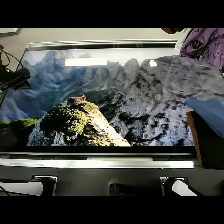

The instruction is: Fold the clothes and pants, and hang the long-sleeved shirts on hangers.

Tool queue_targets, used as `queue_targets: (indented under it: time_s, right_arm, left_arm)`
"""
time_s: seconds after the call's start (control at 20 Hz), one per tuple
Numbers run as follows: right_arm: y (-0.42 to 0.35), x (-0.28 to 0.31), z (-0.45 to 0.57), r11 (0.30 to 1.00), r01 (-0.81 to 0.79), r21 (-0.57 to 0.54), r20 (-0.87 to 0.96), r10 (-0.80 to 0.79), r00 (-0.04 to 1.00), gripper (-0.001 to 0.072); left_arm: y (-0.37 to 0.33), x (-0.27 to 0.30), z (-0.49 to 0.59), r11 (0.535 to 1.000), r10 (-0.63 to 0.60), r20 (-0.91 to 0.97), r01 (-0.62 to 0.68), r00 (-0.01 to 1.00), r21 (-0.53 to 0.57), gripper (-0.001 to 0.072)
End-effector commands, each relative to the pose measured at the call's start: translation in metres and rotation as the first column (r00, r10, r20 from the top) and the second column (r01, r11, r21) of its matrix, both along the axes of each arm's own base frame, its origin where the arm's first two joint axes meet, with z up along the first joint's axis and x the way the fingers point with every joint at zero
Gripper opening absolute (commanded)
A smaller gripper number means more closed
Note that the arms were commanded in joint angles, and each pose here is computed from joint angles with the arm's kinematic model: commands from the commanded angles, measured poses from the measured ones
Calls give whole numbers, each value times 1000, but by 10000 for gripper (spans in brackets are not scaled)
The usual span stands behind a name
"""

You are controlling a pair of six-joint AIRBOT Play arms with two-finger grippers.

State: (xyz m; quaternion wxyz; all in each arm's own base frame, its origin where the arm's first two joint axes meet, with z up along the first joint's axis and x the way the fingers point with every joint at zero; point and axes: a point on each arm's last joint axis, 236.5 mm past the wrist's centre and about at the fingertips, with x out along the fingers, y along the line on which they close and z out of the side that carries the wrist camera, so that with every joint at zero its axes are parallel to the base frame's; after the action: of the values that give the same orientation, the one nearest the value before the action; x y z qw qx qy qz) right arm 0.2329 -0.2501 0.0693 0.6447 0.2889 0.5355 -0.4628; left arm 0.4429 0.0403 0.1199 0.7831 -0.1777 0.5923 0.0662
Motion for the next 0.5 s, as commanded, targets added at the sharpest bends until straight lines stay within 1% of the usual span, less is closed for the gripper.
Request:
queue_targets:
  time_s: [0.0, 0.1, 0.25, 0.45]
  right_arm:
    - [0, -41, -22, 999, 29, -38, -126, -33, 991, 31]
    - [0, -53, -29, 998, 40, -46, -171, -47, 984, 31]
    - [7, -66, -41, 999, 43, -21, -223, -47, 974, 31]
    - [4, -79, -45, 998, 41, -37, -278, -49, 959, 32]
  left_arm:
    - [0, 0, 0, 1000, 0, 1, 0, 1000, 1, 17]
    - [0, 0, 0, 1000, 0, 1, 0, 1000, 1, 17]
    - [0, 0, 0, 1000, 0, 1, 0, 1000, 1, 17]
    - [0, 0, 0, 1000, 0, 1, 0, 1000, 1, 17]
